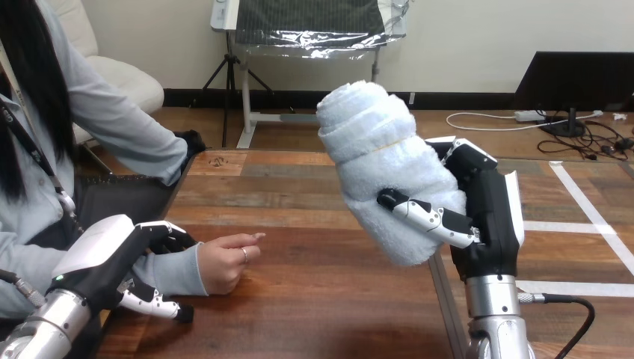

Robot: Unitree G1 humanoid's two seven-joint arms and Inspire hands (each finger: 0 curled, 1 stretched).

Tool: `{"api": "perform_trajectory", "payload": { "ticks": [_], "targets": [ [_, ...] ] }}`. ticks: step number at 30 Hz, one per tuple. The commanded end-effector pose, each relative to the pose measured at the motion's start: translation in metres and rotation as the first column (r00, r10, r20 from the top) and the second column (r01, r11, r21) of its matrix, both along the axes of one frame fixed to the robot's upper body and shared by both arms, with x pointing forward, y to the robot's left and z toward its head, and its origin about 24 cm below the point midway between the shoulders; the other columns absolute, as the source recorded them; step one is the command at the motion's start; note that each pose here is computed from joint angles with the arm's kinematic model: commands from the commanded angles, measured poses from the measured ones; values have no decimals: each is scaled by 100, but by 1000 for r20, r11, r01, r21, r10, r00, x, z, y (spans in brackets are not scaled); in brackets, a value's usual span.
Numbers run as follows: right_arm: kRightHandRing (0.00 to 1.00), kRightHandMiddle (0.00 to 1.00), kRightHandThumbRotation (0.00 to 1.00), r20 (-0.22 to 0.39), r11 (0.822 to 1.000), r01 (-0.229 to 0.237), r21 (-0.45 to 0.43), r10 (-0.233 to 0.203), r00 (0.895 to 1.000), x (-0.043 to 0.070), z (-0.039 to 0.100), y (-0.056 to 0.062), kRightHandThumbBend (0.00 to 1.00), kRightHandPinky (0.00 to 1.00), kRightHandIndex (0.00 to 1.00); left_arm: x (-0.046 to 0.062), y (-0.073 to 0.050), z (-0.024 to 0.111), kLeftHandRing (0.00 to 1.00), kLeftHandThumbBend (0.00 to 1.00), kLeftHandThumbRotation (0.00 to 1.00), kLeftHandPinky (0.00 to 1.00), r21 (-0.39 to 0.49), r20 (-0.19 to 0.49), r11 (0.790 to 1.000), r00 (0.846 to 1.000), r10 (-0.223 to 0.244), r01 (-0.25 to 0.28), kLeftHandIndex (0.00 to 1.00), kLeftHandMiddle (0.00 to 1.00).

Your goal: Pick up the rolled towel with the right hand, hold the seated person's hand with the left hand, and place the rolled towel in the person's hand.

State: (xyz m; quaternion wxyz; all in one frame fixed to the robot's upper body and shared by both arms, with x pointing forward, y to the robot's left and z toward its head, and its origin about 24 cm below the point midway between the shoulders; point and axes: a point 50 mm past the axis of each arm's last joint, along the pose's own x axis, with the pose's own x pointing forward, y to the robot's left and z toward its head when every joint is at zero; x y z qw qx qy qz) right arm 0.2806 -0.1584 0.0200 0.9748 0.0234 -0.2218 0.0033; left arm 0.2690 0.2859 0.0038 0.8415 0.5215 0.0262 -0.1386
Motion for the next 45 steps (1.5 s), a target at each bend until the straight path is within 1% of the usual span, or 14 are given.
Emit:
{"api": "perform_trajectory", "payload": {
  "ticks": [1, 10, 13, 16, 22, 25, 28, 30, 35, 45],
  "targets": [
    [43, 50, 0, 130, 1000, -2, 19, 0, 991, 8, 24, 3, 80, 36, 48, 7, -6, -5, 73, 100, 13, 68, 6, -20, 1000, 1000, 10, -10, 73, 72],
    [43, 50, 0, 130, 1000, -7, 23, 4, 991, 7, 24, 2, 80, 36, 48, 7, -10, -9, 75, 100, 12, 72, 1, -22, 1000, 1000, 17, -17, 76, 73],
    [43, 50, 0, 129, 1000, -10, 26, 6, 992, 7, 24, 2, 80, 36, 48, 7, -11, -10, 76, 100, 13, 74, -2, -23, 1000, 1000, 19, -19, 77, 73],
    [42, 50, 0, 129, 1000, -12, 27, 8, 992, 7, 24, 2, 80, 36, 47, 8, -12, -11, 76, 100, 14, 75, -2, -21, 1000, 1000, 19, -19, 78, 74],
    [42, 50, 0, 129, 999, -12, 30, 8, 992, 6, 24, 2, 80, 36, 47, 9, -15, -11, 79, 100, 13, 78, -4, -21, 1000, 1000, 16, -16, 79, 77],
    [42, 50, 0, 131, 1000, -12, 29, 8, 991, 6, 25, 2, 80, 36, 47, 9, -16, -12, 80, 100, 13, 79, -2, -23, 1000, 1000, 13, -13, 80, 78],
    [42, 50, 0, 132, 1000, -12, 27, 8, 991, 6, 25, 2, 80, 36, 48, 10, -17, -13, 80, 100, 14, 79, 5, -25, 1000, 1000, 9, -9, 80, 79],
    [42, 50, 0, 131, 1000, -12, 28, 8, 991, 6, 25, 2, 80, 36, 48, 10, -17, -13, 80, 100, 17, 79, 13, -27, 1000, 1000, 6, -5, 80, 79],
    [42, 50, 0, 134, 1000, -9, 25, 6, 991, 6, 25, 2, 80, 36, 48, 12, -19, -14, 80, 100, 20, 79, 16, -38, 1000, 999, 8, -7, 80, 79],
    [43, 50, 0, 132, 1000, -9, 19, 7, 991, 6, 25, 2, 80, 36, 48, 14, -22, -17, 78, 100, 21, 77, 22, -65, 1000, 998, 16, -15, 80, 78]
  ]
}}
